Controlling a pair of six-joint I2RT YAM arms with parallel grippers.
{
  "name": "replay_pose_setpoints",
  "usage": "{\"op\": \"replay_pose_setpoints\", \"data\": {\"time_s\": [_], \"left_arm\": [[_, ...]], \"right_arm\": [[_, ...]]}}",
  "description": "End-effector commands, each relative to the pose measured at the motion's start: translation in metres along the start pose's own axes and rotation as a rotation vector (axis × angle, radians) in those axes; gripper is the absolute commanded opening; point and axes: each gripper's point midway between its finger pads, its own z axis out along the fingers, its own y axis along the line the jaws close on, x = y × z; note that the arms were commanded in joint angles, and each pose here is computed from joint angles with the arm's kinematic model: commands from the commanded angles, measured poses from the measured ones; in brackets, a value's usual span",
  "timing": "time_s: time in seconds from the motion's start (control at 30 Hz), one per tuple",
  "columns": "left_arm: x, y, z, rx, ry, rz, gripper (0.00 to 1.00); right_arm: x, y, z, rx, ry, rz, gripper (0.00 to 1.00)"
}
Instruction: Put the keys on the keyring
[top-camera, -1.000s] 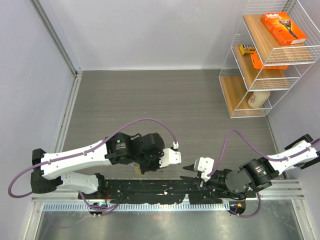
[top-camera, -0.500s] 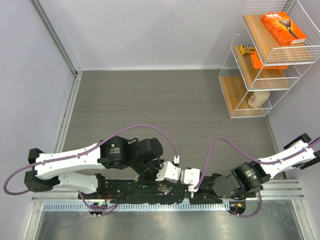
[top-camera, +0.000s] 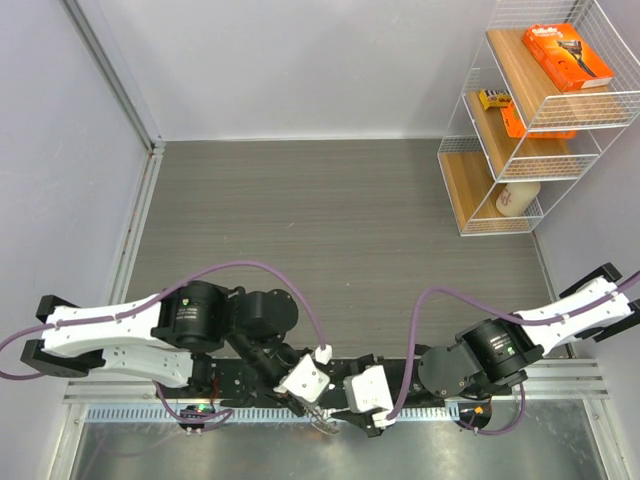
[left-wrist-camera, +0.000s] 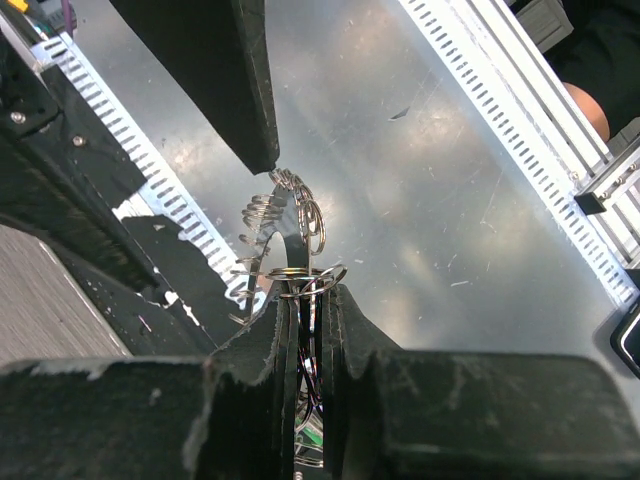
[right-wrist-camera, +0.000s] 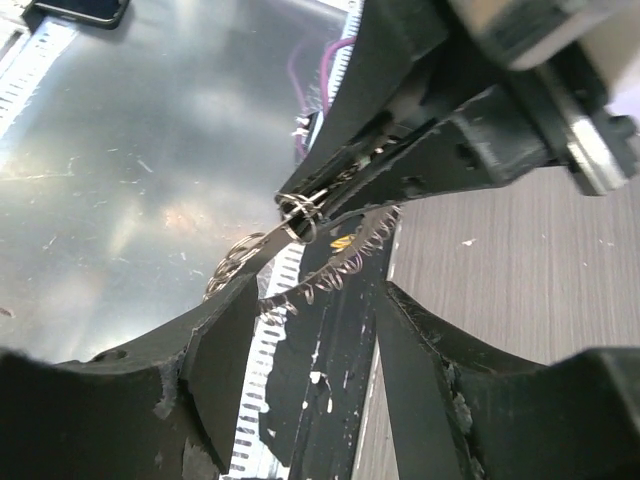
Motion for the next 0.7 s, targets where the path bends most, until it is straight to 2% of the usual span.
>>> {"op": "replay_pose_setpoints", "data": {"time_s": [0.0, 0.47, 0.53, 0.67], "left_arm": [[-0.03, -0.009, -0.007, 0.018, -0.106, 0.11, 0.0], [-0.034, -0.008, -0.008, -0.017, -0.109, 0.138, 0.0], [-0.034, -0.008, -0.009, -0.025, -0.112, 0.142, 0.0], [-0.034, -0.007, -0.011, -0.041, -0.115, 0.144, 0.0]], "right_arm": [[-0.03, 0.012, -0.003, -0.09, -0.084, -0.025, 0.57], [-0.04, 0.011, 0.022, -0.057, -0.069, -0.017, 0.54], [-0.041, 0.013, 0.024, -0.065, -0.07, -0.015, 0.53], [-0.043, 0.017, 0.027, -0.085, -0.071, -0.012, 0.44]]}}
